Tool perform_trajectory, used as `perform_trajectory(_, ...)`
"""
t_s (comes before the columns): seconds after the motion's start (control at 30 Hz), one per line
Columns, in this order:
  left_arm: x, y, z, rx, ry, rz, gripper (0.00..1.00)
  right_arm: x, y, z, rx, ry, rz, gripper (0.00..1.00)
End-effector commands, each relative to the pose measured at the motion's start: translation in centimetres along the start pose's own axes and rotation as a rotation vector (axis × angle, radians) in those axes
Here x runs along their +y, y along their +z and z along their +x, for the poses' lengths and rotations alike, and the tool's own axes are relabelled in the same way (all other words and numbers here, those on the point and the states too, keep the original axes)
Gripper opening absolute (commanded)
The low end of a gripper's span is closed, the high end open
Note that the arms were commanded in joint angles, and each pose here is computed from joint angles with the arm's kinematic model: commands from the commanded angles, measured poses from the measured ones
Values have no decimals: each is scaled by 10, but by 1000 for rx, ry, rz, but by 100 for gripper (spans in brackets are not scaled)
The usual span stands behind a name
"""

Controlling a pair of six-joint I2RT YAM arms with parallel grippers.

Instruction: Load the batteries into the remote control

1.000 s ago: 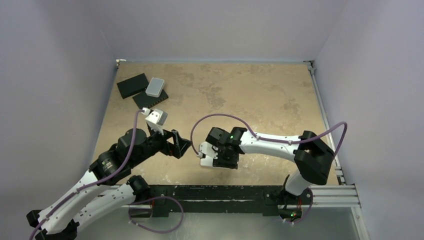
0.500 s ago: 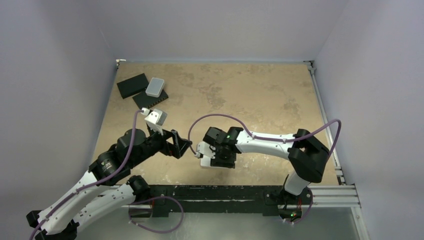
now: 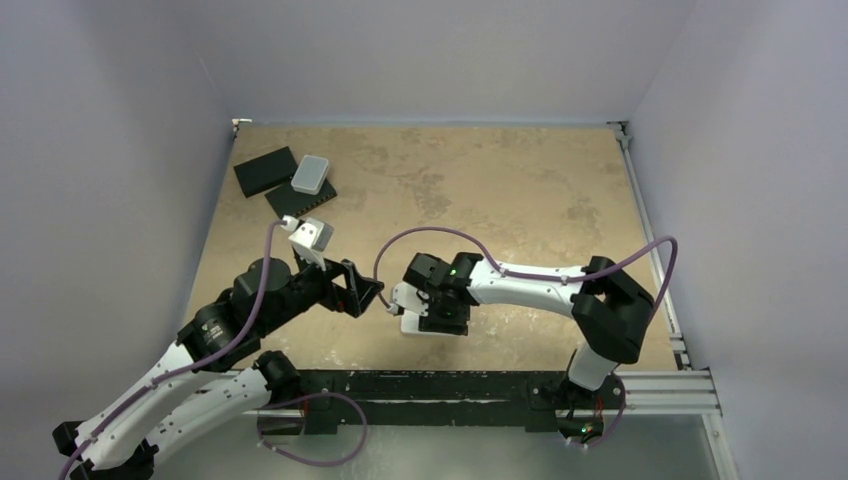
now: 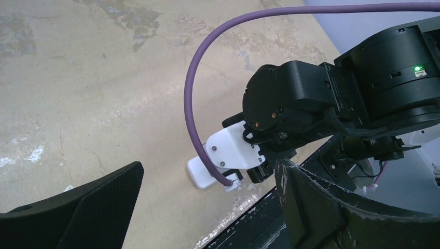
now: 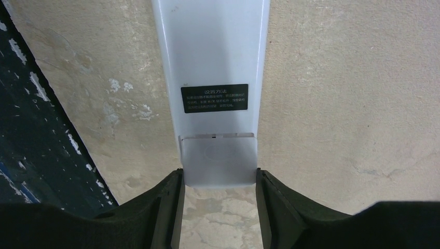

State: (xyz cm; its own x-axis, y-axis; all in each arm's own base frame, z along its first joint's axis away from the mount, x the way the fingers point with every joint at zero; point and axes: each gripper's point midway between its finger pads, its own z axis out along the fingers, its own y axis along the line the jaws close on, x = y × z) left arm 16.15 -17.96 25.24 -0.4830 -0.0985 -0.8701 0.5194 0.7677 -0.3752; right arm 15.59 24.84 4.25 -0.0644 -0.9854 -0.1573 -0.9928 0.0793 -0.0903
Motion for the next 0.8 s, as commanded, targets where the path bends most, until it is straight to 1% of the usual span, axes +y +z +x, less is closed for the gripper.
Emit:
perform_trajectory(0.0,-3,-1,-10,-44,11,14,99,-7,-5,-10,-15,-7,28,32)
perform_trajectory(0.77,-3,-1,-11,-47,11,17,99,-2,-10,-10,0,-15,19,31)
